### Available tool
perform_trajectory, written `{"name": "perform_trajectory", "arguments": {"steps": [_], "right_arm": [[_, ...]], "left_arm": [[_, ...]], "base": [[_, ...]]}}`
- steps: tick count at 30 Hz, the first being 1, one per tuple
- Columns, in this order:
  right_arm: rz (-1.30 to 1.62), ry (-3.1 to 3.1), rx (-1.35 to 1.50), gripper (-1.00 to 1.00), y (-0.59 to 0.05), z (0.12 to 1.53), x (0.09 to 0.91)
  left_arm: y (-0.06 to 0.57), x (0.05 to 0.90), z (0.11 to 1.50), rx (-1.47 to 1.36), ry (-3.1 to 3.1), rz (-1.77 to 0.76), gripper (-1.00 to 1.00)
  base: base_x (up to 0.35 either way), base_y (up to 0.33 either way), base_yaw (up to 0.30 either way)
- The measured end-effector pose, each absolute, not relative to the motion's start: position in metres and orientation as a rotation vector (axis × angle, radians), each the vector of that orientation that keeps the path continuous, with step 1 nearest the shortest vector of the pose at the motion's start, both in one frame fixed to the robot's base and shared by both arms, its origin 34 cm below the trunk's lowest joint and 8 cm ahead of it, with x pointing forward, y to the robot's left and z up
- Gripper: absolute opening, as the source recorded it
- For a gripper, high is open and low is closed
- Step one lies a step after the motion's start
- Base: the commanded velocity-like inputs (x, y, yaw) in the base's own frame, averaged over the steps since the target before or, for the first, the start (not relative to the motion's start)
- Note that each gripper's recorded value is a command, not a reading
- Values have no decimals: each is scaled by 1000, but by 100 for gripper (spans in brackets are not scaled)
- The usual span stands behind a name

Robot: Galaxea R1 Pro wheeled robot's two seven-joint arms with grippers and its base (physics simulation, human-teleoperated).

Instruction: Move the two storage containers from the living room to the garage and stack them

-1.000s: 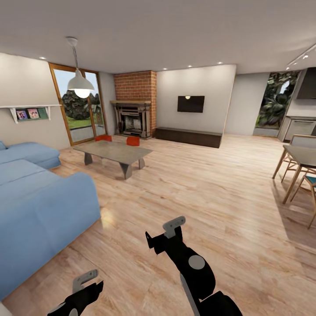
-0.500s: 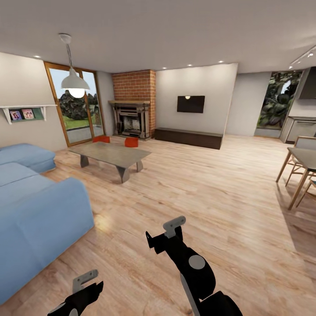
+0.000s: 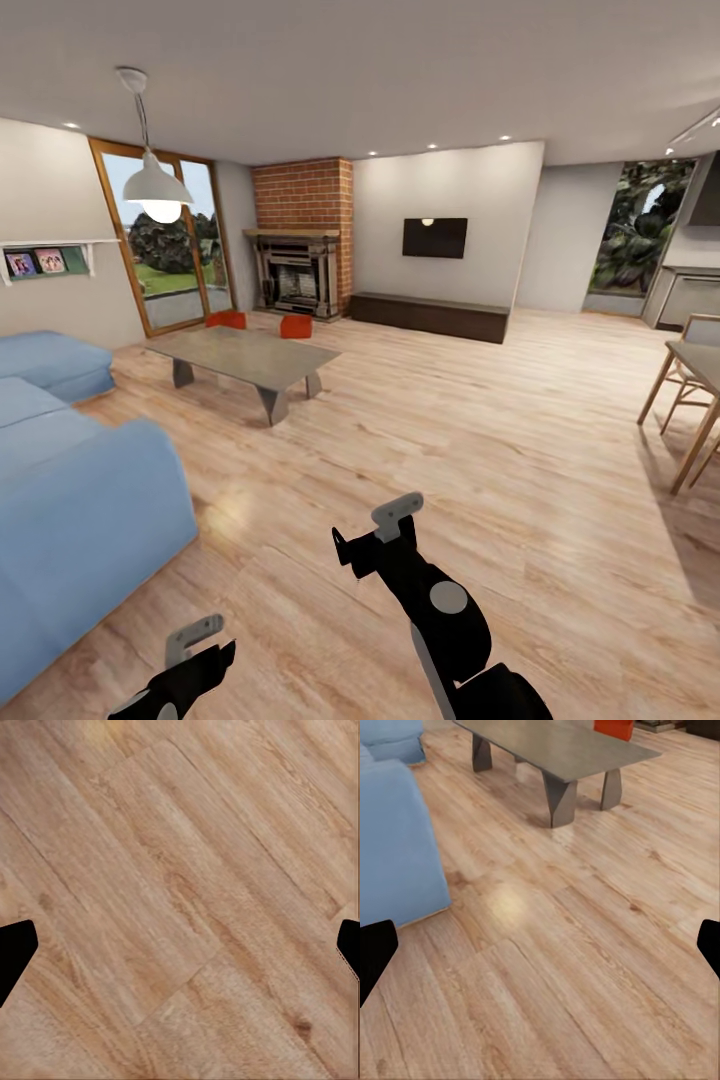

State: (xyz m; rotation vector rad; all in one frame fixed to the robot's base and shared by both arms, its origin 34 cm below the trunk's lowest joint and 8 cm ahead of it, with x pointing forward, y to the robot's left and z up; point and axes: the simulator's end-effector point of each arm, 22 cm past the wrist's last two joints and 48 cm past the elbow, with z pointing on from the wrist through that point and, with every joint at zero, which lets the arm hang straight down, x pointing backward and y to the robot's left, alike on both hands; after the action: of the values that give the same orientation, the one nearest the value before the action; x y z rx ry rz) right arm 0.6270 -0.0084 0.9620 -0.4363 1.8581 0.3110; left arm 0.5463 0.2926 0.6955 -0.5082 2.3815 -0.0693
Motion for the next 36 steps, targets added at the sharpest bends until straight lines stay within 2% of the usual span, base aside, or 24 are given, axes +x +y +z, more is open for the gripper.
{"name": "perform_trajectory", "arguments": {"steps": [19, 36], "right_arm": [[311, 1860, -438, 100, -8, 961, 627], [311, 1863, -439, 100, -8, 961, 626]], "left_arm": [[292, 546, 695, -509, 2382, -70, 100], [292, 545, 693, -510, 2388, -70, 100]], "base": [[337, -132, 0], [337, -54, 0]]}}
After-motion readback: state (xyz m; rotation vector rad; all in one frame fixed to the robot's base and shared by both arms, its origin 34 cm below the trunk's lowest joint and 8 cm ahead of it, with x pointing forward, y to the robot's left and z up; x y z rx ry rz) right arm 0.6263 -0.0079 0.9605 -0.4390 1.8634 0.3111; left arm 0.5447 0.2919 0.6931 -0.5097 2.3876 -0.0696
